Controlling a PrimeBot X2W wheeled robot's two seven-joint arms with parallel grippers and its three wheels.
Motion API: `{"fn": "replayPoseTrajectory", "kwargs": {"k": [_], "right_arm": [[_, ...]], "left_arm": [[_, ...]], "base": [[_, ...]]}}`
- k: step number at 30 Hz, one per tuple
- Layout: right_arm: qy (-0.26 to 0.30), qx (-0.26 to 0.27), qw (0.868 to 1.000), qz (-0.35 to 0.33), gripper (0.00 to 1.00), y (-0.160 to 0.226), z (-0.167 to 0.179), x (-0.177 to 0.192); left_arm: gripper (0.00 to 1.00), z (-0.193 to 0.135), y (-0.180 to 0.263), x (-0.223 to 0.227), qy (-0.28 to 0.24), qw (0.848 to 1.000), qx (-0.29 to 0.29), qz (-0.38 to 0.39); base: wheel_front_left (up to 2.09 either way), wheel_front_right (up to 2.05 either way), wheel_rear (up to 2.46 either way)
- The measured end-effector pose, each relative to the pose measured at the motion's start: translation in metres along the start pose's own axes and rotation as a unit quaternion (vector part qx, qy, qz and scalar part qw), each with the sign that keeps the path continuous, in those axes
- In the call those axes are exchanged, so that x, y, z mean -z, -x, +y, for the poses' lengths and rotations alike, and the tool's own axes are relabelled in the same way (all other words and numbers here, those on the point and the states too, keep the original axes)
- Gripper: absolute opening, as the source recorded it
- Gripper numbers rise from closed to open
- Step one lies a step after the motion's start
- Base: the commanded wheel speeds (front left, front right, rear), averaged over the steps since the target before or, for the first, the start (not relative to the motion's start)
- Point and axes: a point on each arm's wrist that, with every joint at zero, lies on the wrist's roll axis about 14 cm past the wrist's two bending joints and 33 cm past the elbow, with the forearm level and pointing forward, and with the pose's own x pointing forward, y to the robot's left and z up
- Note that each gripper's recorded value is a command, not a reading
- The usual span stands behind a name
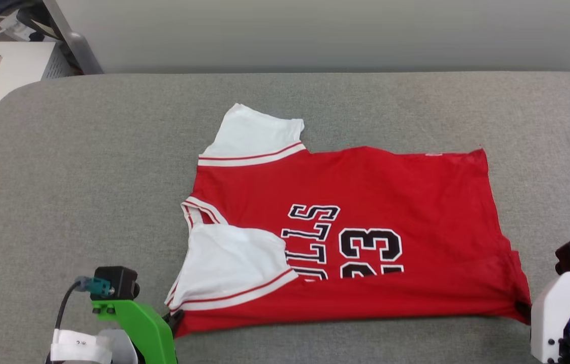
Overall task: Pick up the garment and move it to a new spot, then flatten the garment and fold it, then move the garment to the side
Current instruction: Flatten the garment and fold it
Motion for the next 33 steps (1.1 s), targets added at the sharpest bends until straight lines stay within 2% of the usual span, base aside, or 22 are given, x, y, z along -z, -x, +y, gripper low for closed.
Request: {"fn": "replayPoseTrajectory", "kwargs": {"k": [11,19,33], "right_arm": [[-0.027,0.005,1.000,0.012,0.00,0.025,-0.003,0.026],[-0.037,0.001,0.999,0.040,0.00,0.014,0.001,0.040],[-0.039,0.003,0.998,0.047,0.00,-0.006,-0.002,0.046]], "left_arm": [[0.00,0.000,0.016,0.032,0.010,1.000,-0.002,0.023],[0.00,0.004,0.005,0.053,0.020,0.998,-0.003,0.059],[0.00,0.010,-0.013,0.063,0.019,0.997,-0.008,0.071]], "base": [[0.00,0.00,0.00],[0.00,0.00,0.00],[0.00,0.00,0.00]]}}
